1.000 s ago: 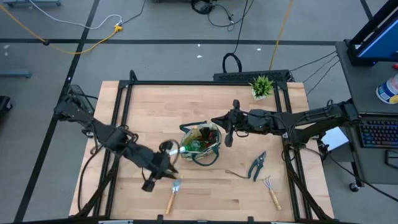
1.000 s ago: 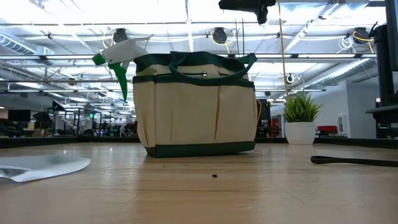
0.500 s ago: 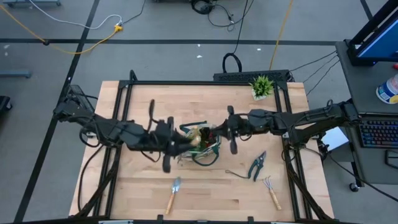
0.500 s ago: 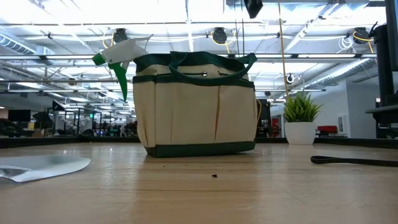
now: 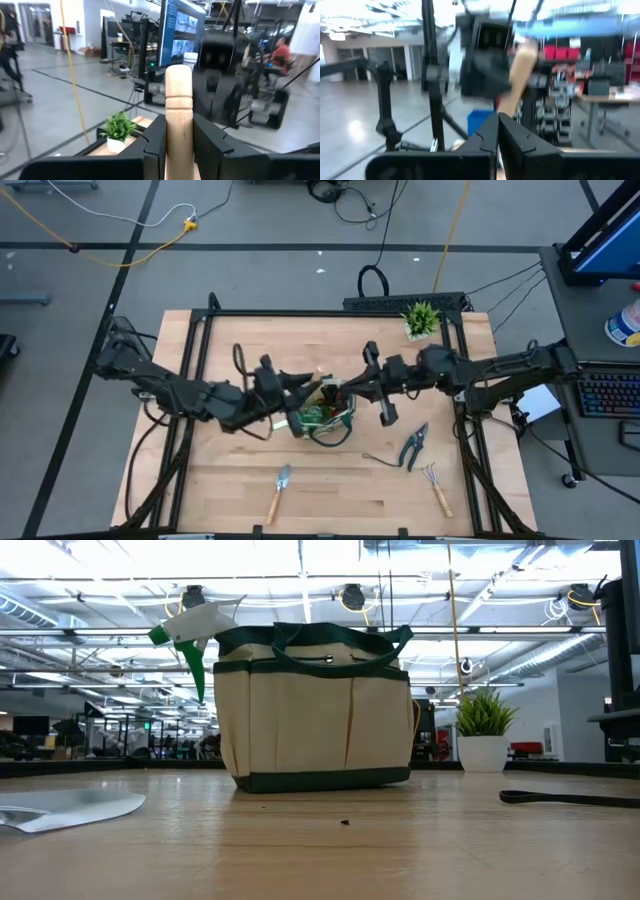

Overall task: Pick & Place Garden tools in Gardening bag
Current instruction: Put the left hand rake into the gardening bag

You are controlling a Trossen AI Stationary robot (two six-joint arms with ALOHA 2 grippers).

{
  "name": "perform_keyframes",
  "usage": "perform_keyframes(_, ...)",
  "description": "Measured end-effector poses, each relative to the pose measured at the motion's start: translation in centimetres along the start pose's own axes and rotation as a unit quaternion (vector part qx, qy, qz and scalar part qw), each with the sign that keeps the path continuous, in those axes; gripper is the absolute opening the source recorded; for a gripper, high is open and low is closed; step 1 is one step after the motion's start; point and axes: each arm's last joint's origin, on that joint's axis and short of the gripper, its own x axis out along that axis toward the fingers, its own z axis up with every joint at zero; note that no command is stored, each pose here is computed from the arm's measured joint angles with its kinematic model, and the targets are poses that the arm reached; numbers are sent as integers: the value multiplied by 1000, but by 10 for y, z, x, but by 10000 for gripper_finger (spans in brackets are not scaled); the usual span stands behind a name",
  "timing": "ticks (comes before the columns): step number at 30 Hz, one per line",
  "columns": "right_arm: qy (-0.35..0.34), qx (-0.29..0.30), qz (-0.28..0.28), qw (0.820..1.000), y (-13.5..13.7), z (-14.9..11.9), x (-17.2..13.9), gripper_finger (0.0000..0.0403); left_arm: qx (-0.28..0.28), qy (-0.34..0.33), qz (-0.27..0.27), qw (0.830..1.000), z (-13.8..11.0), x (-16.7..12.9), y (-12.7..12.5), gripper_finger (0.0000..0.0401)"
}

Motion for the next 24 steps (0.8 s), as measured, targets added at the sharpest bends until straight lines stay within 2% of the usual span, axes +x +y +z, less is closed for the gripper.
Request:
perform_keyframes(5,-17,-28,1,999,2,10,-6,45,34,-21,13,999,-21,16,-16,68)
perform_keyframes(12,-27,-74,-20,997,1,16,-11,131,72,-49,16,996,-32,25,-26,68)
perform_keyframes(19,-21,-65,-56,996,-1,15,-10,220,85,-55,-2,995,-31,29,-23,68)
perform_keyframes(24,-17,-37,-56,998,-1,14,-10,261,89,-59,-25,994,-31,37,-18,68)
